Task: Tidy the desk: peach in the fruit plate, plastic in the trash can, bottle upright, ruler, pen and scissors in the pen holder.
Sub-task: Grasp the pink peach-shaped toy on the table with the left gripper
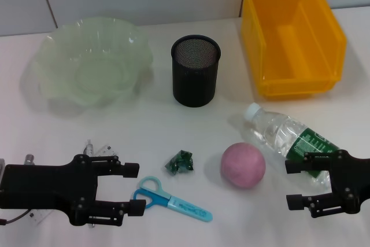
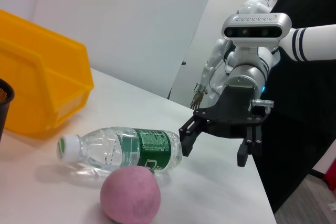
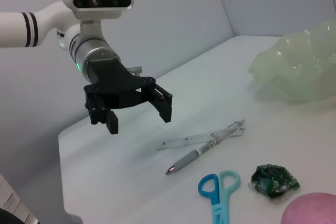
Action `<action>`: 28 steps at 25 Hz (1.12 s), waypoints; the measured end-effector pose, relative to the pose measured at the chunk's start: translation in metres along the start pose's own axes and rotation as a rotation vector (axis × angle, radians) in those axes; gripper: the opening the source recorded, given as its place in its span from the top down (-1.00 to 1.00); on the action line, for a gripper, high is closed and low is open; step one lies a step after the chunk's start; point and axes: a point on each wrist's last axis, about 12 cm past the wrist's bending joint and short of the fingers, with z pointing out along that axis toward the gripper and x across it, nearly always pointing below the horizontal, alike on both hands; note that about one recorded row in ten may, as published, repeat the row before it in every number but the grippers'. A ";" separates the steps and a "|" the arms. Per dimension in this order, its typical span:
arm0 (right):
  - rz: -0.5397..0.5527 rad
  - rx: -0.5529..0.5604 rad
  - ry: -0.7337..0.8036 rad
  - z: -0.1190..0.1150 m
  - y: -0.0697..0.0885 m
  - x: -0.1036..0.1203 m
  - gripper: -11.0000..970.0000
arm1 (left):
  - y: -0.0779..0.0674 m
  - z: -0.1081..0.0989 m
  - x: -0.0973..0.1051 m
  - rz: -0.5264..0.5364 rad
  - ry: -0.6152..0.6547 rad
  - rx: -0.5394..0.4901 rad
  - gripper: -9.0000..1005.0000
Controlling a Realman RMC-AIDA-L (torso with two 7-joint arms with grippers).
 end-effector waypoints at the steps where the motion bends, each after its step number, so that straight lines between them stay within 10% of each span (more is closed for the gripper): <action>1: 0.000 0.000 0.000 0.000 0.000 0.000 -0.69 | 0.000 0.000 0.000 0.000 0.000 0.000 -0.56; 28: 0.012 -0.003 -0.002 0.002 0.001 0.003 -0.68 | 0.012 0.028 -0.030 0.092 -0.035 0.006 -0.53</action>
